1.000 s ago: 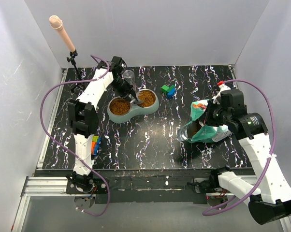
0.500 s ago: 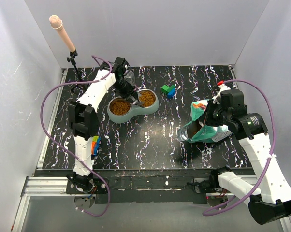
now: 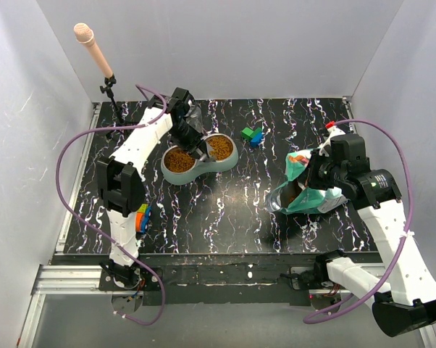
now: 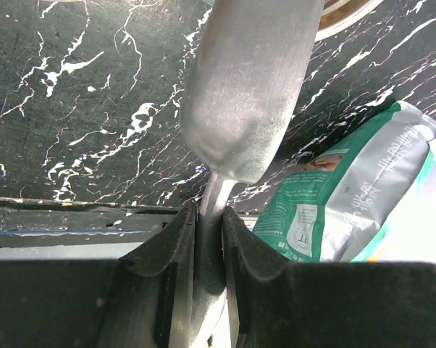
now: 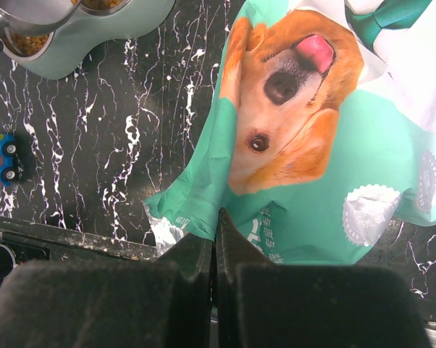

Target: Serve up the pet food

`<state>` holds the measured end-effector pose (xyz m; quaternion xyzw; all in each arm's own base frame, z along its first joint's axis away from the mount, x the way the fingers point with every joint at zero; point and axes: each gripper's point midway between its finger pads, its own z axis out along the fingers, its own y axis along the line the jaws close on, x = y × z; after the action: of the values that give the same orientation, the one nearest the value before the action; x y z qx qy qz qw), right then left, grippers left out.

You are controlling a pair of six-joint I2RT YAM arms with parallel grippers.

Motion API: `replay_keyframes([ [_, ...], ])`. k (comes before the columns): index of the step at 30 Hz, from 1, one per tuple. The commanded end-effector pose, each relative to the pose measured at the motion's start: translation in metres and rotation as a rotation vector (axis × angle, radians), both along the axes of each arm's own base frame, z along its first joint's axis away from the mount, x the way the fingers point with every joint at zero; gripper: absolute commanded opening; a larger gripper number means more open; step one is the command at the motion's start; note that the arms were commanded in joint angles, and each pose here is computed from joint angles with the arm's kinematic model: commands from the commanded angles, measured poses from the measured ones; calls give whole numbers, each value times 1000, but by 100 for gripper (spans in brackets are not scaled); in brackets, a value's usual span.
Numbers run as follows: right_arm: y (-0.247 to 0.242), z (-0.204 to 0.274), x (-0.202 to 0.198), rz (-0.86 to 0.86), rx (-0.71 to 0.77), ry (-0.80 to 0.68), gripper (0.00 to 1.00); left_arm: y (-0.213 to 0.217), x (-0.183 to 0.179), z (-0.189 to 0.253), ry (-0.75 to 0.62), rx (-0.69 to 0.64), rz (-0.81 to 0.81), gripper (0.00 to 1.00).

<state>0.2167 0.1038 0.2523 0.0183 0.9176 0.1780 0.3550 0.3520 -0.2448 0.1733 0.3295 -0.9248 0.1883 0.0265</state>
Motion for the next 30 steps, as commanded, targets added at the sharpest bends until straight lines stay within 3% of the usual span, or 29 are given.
replay_keyframes([
  [1, 0, 19, 12, -15, 20, -78, 1, 21, -56, 32, 161, 61, -1, 0],
  [5, -1, 21, 11, -16, 15, -78, 1, 17, -49, 45, 113, 41, 9, 0],
  [12, -1, 20, 8, -17, 20, -73, 1, 30, -81, 15, 217, 90, -11, 0],
  [23, 0, 22, 7, -16, 27, -70, 1, 20, -67, 42, 148, 42, -14, 0],
  [30, 0, 22, 8, -15, 30, -69, 1, 25, -84, 9, 200, 42, -22, 0],
])
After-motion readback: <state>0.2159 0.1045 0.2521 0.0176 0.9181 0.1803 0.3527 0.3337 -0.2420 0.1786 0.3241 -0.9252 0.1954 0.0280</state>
